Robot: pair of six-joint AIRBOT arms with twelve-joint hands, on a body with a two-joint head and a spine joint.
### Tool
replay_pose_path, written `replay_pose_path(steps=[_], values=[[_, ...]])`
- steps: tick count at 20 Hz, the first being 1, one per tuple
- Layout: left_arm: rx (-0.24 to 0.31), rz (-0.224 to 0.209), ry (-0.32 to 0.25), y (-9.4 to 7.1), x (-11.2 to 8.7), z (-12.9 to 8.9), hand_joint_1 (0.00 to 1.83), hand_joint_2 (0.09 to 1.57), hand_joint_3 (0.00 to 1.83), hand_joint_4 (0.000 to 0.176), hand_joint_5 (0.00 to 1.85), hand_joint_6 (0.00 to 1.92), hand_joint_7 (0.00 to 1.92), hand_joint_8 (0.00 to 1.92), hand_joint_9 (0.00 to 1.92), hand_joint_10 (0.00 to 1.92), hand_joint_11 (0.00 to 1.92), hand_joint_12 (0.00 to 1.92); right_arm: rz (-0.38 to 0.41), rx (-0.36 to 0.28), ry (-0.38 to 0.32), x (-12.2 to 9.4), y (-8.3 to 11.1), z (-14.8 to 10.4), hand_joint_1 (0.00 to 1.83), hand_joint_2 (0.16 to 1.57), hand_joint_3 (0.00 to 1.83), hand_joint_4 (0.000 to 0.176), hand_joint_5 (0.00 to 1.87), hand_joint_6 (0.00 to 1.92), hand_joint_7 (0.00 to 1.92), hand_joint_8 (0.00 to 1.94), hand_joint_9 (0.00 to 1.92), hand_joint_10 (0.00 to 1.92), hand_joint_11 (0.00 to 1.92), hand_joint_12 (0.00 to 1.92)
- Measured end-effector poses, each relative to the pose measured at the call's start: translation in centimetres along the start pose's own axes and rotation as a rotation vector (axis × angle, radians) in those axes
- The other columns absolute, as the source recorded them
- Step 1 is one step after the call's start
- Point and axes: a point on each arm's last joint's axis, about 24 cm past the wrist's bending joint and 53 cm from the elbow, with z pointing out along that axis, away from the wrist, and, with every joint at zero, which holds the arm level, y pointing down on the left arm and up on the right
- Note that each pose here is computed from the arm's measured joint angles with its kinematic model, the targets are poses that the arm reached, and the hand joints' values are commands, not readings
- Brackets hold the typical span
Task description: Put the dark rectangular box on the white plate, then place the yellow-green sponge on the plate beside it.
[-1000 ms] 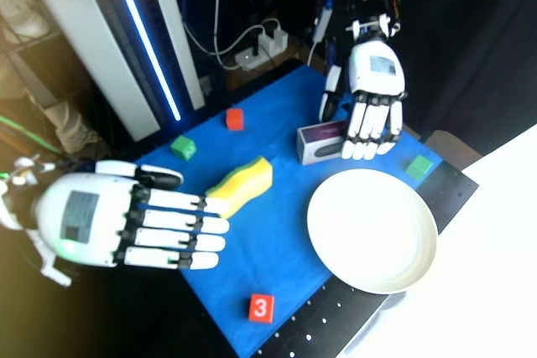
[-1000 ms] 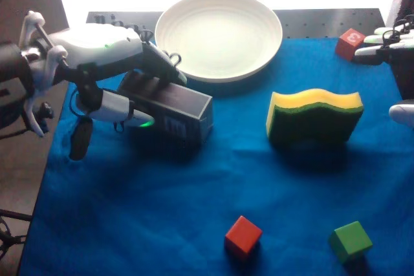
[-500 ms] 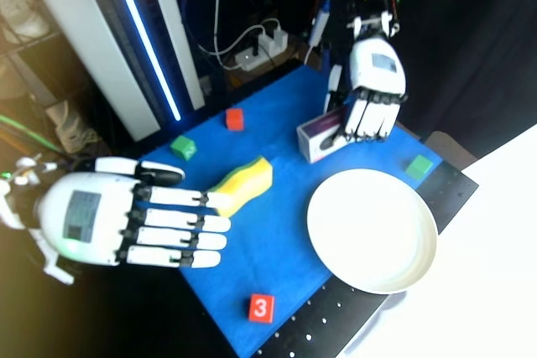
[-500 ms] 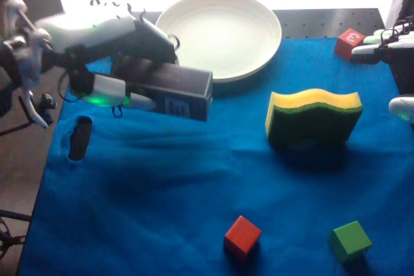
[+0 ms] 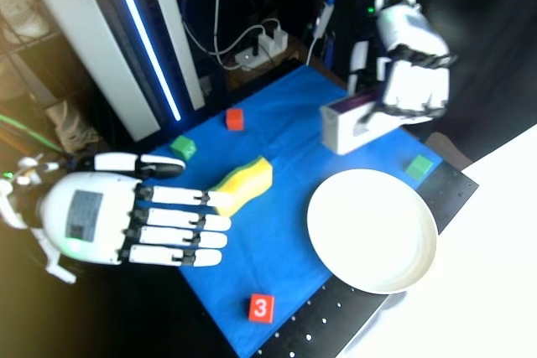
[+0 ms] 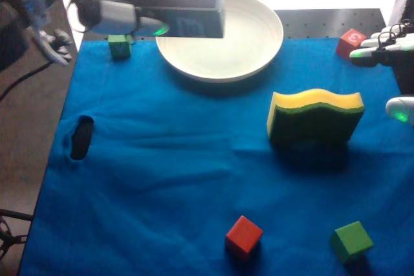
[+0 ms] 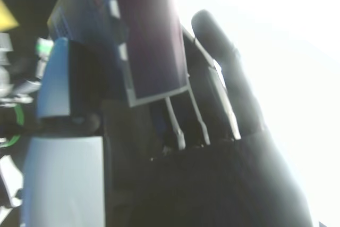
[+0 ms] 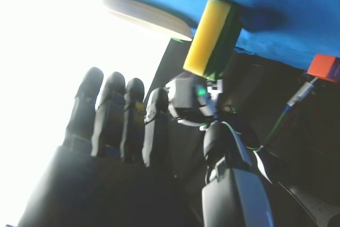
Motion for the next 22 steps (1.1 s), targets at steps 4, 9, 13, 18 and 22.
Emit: replay_pose_path(steps=[4,9,13,18,22], values=[[-0.047,-0.007,0.027,0.8,1.3,3.3,1.38,1.07,0.0,0.0,1.01,0.98,1.1,0.72,0.99,1.02,0.76,1.17,0.002,0.001,-0.002,-0.1,-0.2,0.1,0.43,1.28,0.0,0.061,0.44,0.0,0.38,0.0,0.28,0.0,0.05,0.21],[-0.131,-0.005,0.062,2.9,3.0,6.7,1.38,1.09,0.0,0.0,0.95,1.07,1.08,0.83,0.9,1.08,0.52,1.17,0.007,0.002,-0.001,0.1,-0.6,0.3,0.44,1.27,0.0,0.061,0.46,0.0,0.4,0.0,0.32,0.0,0.0,0.34],[-0.203,0.018,0.08,4.6,2.9,8.5,0.91,0.98,0.0,0.053,0.59,0.14,0.56,0.16,0.53,0.15,0.06,1.08,0.025,0.0,0.007,0.5,-1.1,0.6,0.52,1.27,0.0,0.049,0.45,0.0,0.35,0.0,0.27,0.0,0.0,0.63],[-0.248,0.037,0.113,5.9,3.5,8.4,0.8,0.92,0.0,0.174,0.35,0.0,0.38,0.0,0.27,0.0,0.0,0.49,0.037,0.004,0.01,0.6,-1.3,0.6,0.48,1.25,0.0,0.073,0.45,0.0,0.36,0.0,0.28,0.0,0.0,0.54],[-0.199,0.051,0.102,4.3,3.0,7.1,0.8,0.94,0.0,0.142,0.32,0.0,0.27,0.0,0.18,0.0,0.0,0.3,0.048,0.006,0.009,0.6,-1.3,0.6,0.54,1.23,0.0,0.064,0.47,0.0,0.36,0.0,0.28,0.0,0.0,0.55]])
